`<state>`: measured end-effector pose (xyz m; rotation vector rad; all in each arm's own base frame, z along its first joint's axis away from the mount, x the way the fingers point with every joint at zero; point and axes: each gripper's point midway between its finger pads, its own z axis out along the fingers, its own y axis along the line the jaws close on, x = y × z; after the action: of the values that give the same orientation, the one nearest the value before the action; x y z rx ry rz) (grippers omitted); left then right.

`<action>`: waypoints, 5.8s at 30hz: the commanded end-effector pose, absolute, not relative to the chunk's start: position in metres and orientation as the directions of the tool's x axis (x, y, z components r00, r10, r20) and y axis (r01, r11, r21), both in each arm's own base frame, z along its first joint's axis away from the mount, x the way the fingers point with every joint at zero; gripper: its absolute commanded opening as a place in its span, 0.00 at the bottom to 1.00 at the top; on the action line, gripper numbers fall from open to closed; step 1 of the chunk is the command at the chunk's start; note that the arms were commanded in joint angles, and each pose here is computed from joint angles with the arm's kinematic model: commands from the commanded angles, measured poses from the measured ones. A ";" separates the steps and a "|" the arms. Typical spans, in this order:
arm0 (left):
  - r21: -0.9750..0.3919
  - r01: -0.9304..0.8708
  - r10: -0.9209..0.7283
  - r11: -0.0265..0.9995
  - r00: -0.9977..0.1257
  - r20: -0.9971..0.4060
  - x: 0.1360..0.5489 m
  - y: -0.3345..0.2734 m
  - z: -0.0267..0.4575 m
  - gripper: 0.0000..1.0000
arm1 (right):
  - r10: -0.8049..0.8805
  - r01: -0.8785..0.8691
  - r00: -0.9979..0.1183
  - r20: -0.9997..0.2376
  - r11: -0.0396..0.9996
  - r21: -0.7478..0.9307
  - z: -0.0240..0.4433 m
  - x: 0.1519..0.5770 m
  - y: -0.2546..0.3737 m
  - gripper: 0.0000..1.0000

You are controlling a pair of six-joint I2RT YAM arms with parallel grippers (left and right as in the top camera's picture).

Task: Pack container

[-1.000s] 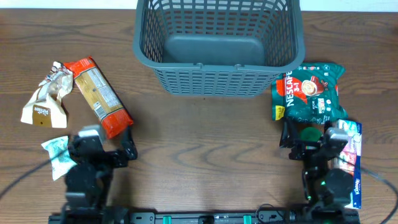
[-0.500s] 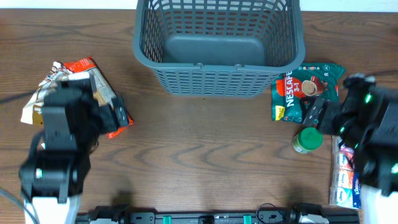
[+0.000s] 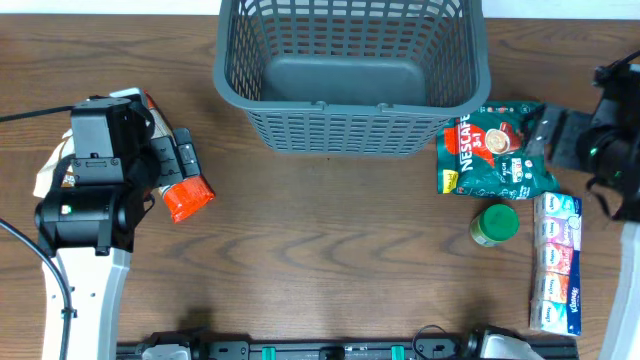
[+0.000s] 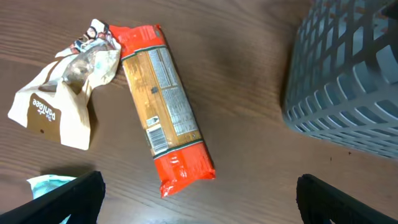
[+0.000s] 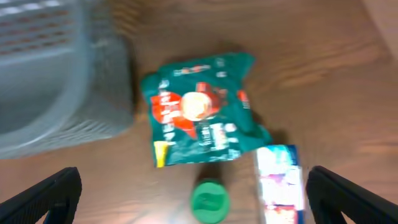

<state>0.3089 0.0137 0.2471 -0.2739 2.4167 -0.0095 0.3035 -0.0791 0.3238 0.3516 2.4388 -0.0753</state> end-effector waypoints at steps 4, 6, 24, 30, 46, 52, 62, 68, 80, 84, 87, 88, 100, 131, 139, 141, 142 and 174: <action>-0.068 -0.192 -0.188 0.979 -0.722 -0.666 0.308 0.017 0.257 0.99 | 0.184 0.222 -0.828 -0.530 0.975 -0.008 0.283 0.332 -0.119 0.99; -0.067 -0.192 -0.187 0.979 -0.722 -0.666 0.308 0.017 0.257 0.98 | 0.153 0.193 -0.844 -0.514 0.981 -0.024 0.268 0.349 -0.126 0.99; -0.060 -0.184 -0.177 0.981 -0.724 -0.666 0.309 0.017 0.257 0.99 | 0.054 0.026 -0.955 -0.293 0.995 0.098 0.106 0.424 -0.133 0.99; -0.060 -0.184 -0.177 0.981 -0.724 -0.666 0.309 0.017 0.257 0.99 | 0.061 0.027 -0.973 -0.223 0.988 0.153 0.067 0.426 -0.128 0.99; -0.060 -0.184 -0.177 0.981 -0.725 -0.666 0.308 0.017 0.257 0.99 | 0.039 0.020 -0.996 -0.086 0.978 0.210 -0.006 0.421 -0.104 0.99; -0.060 -0.184 -0.177 0.981 -0.725 -0.666 0.308 0.017 0.257 0.99 | 0.047 0.035 -0.998 -0.049 0.974 0.222 -0.021 0.417 -0.100 0.86; -0.060 -0.184 -0.177 0.981 -0.724 -0.666 0.309 0.017 0.257 0.99 | 0.068 0.060 -0.997 -0.027 0.972 0.227 -0.025 0.414 -0.099 0.61; -0.060 -0.184 -0.177 0.981 -0.725 -0.666 0.308 0.017 0.257 0.99 | 0.071 0.064 -0.997 -0.022 0.971 0.229 -0.025 0.413 -0.098 0.44; -0.060 -0.184 -0.177 0.981 -0.725 -0.666 0.308 0.017 0.257 0.99 | 0.093 0.084 -0.995 -0.030 0.971 0.226 -0.013 0.414 -0.099 0.01; -0.060 -0.184 -0.177 0.981 -0.725 -0.666 0.308 0.017 0.257 0.99 | 0.111 0.093 -0.991 -0.079 0.974 0.206 0.006 0.420 -0.103 0.01; -0.060 -0.184 -0.177 0.981 -0.725 -0.666 0.308 0.017 0.257 0.99 | 0.119 0.095 -0.983 -0.137 0.981 0.170 0.029 0.427 -0.109 0.01; -0.060 -0.184 -0.177 0.981 -0.725 -0.666 0.308 0.017 0.257 0.98 | 0.125 0.101 -0.979 -0.161 0.984 0.147 0.039 0.429 -0.113 0.01; -0.059 -0.184 -0.176 0.981 -0.729 -0.661 0.307 0.017 0.256 0.99 | 0.185 0.240 -0.857 -0.481 0.969 -0.053 0.173 0.438 -0.150 0.01; -0.046 -0.173 -0.161 0.984 -0.741 -0.651 0.305 0.017 0.253 0.99 | -0.365 -0.147 0.177 -0.914 0.908 -0.391 0.550 0.375 0.021 0.01; -0.047 -0.173 -0.161 0.984 -0.743 -0.650 0.304 0.017 0.253 0.99 | -0.490 -0.390 0.252 -0.835 0.738 -0.551 0.505 0.407 0.101 0.01; -0.046 -0.173 -0.161 0.984 -0.742 -0.650 0.304 0.017 0.253 0.99 | -0.503 -0.431 0.229 -0.833 0.715 -0.550 0.485 0.423 0.113 0.01; -0.046 -0.173 -0.161 0.984 -0.742 -0.650 0.304 0.017 0.253 0.99 | -0.512 -0.449 0.219 -0.831 0.703 -0.552 0.475 0.430 0.118 0.01; -0.041 -0.175 -0.162 0.984 -0.765 -0.624 0.298 0.017 0.247 0.98 | -0.717 -0.805 -0.291 -0.633 0.541 -0.243 0.181 0.484 0.190 0.08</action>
<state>0.2981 0.0136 0.2384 -0.2464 2.4765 0.0082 0.4825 0.1875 0.1542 -1.2306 2.1261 0.1628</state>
